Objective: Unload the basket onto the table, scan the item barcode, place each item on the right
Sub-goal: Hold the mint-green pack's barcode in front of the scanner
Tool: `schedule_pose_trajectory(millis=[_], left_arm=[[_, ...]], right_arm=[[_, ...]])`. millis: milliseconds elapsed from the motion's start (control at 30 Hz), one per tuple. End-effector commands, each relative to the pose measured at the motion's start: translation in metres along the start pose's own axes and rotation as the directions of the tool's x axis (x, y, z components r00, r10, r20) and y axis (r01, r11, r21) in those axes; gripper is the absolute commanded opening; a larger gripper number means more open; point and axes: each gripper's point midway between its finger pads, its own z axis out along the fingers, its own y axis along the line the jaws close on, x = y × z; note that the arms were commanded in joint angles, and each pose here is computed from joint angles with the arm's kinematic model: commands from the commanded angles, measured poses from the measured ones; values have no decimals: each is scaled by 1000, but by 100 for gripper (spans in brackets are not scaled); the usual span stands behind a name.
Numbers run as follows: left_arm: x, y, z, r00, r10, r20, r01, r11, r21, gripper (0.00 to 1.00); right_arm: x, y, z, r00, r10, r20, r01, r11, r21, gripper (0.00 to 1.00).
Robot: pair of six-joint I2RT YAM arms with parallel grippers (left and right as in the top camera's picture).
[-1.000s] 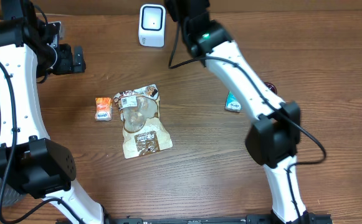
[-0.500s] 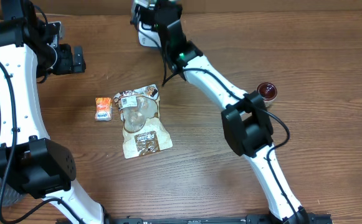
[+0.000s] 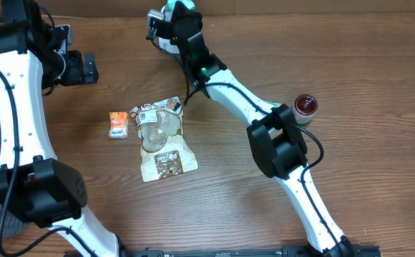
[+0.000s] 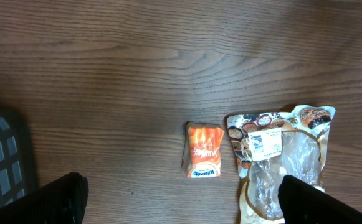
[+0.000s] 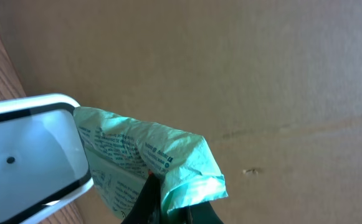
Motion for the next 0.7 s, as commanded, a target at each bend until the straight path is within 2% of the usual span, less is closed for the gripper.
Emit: schedule_pose_trajectory(millis=[0,500,667], left_arm=[[0,-5,-5,999,30,11,-30,1000,8,100],[0,-5,-5,999,30,11,-30,1000,8,100],[0,-5,-5,999,30,11,-30,1000,8,100]], right_arm=[[-10,-6,-2,1000,4,26,-5,1000,13,4],[-4,-11,1,1000,10,20,-11,1000,29,4],[3,-15,1,1000,-8,-20,9,999,45,4]])
